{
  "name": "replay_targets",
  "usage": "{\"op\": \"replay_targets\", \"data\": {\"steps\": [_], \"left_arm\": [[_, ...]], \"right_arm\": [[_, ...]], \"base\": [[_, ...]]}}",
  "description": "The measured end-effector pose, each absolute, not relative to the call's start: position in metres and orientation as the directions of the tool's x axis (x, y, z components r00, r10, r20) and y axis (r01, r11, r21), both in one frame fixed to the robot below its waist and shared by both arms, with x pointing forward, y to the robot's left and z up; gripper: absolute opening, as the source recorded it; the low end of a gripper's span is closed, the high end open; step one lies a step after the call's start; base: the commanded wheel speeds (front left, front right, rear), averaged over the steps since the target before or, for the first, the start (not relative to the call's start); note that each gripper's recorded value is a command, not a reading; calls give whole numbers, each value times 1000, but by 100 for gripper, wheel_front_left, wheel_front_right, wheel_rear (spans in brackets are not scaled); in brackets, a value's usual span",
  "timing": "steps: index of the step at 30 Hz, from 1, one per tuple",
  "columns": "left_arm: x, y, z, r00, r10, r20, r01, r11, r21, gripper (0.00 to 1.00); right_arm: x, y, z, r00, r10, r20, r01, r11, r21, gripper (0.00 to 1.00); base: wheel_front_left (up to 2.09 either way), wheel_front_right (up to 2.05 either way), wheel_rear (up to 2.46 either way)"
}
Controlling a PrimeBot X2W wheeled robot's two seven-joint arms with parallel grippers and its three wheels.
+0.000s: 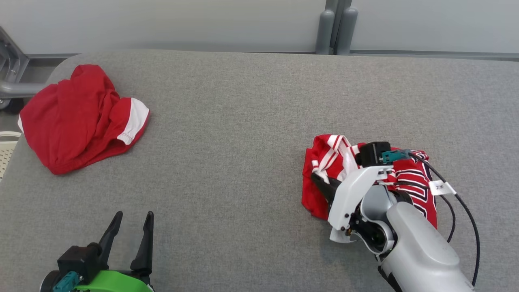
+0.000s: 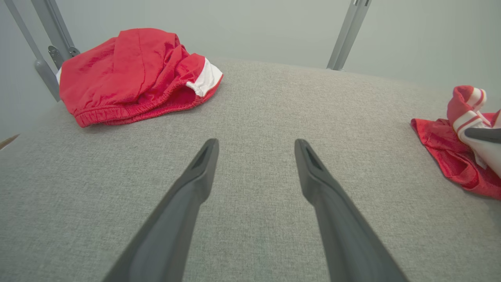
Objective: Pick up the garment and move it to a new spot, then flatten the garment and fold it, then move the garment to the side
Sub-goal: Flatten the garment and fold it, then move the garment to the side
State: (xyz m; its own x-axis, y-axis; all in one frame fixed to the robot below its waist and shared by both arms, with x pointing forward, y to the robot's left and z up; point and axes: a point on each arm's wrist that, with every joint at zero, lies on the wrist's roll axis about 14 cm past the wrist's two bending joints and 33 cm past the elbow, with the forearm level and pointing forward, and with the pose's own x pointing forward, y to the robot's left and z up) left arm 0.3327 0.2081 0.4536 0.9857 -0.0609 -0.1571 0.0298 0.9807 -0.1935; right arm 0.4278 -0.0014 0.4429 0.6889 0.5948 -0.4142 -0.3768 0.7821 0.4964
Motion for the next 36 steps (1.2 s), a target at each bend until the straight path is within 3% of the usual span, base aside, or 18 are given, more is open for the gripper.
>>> {"op": "replay_targets", "data": {"steps": [4, 8, 13, 15, 18, 24, 30, 36], "left_arm": [[330, 207, 447, 983, -56, -172, 20, 979, -205, 100], [327, 212, 442, 982, -48, -184, 11, 980, -199, 100], [328, 212, 445, 984, -43, -174, 7, 980, -200, 100], [329, 211, 448, 986, -38, -164, 3, 978, -209, 100], [334, 201, 447, 985, -60, -163, 23, 975, -222, 100], [346, 194, 435, 976, -99, -192, 55, 974, -222, 100], [364, 188, 424, 968, -133, -214, 85, 973, -217, 100], [367, 189, 418, 964, -133, -230, 84, 974, -211, 100]], "right_arm": [[419, 13, 443, 656, 626, -422, -430, 769, 473, 100], [415, 28, 475, 662, 677, -321, -494, 716, 493, 100], [406, 22, 538, 712, 695, -99, -527, 622, 579, 100], [407, -6, 547, 765, 639, -79, -488, 655, 576, 100], [416, -106, 524, 892, 402, -208, -278, 849, 449, 100], [412, -185, 473, 896, 193, -401, -36, 930, 367, 100], [419, -189, 424, 830, 188, -526, 49, 913, 405, 100], [433, -157, 397, 765, 303, -569, 46, 855, 517, 100]], "base": [[0, 0, 0], [0, 0, 0], [0, 0, 0], [0, 0, 0], [0, 0, 0], [0, 0, 0], [0, 0, 0], [0, 0, 0]]}}
